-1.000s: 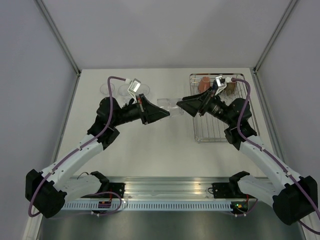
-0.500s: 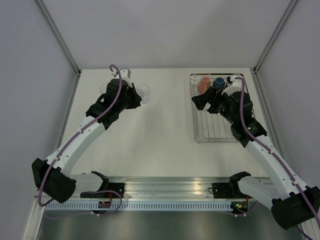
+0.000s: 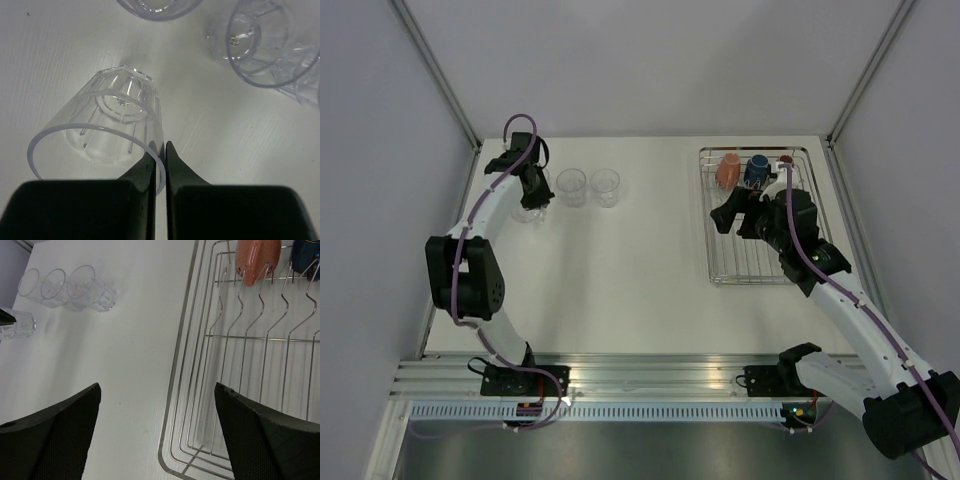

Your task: Unload the cups from the dish rack

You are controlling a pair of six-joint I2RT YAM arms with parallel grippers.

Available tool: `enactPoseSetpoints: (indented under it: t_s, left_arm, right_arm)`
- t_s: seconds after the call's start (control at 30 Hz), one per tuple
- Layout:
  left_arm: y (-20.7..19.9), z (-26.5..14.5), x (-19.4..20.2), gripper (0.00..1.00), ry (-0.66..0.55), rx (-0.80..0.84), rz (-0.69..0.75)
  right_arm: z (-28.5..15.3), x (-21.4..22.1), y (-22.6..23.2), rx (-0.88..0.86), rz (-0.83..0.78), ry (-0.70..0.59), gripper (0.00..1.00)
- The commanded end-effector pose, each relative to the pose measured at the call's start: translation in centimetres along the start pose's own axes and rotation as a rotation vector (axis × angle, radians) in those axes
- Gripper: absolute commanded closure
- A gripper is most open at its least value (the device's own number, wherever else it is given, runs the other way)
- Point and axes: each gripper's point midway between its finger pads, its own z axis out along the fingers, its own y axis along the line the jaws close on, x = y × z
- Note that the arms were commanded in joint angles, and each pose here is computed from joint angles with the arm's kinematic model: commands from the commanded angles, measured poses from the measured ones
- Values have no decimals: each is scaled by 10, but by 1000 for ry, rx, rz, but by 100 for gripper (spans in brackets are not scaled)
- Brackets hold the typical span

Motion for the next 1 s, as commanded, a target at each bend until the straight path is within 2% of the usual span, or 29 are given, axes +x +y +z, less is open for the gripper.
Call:
enactPoseSetpoints:
  t_s: [0.0, 0.07, 0.27, 0.53, 0.67, 0.77, 0.97]
  left_arm:
    - [9, 10, -7, 97, 61, -29, 47]
    - [11, 25, 0, 97, 124, -54, 59]
    - [5, 39, -8, 93, 173, -62, 75]
    - [8, 58, 15, 86, 272, -74, 113]
    - [8, 59, 15, 84, 278, -75, 120]
    - [7, 58, 14, 79, 280, -74, 120]
    - [6, 46, 4, 61, 250, -68, 113]
  right_arm:
    - [-7, 2, -9, 37, -41, -2, 2]
    - [-8, 4, -9, 33, -47, -3, 2]
    - [-10, 15, -17, 57, -73, 35, 2]
    - [-14, 12, -17, 58, -101, 43, 2]
    - [-15, 11, -17, 60, -105, 44, 2]
    - [-17, 9, -16, 61, -110, 47, 2]
    - [-25, -2, -29, 157, -142, 54, 2]
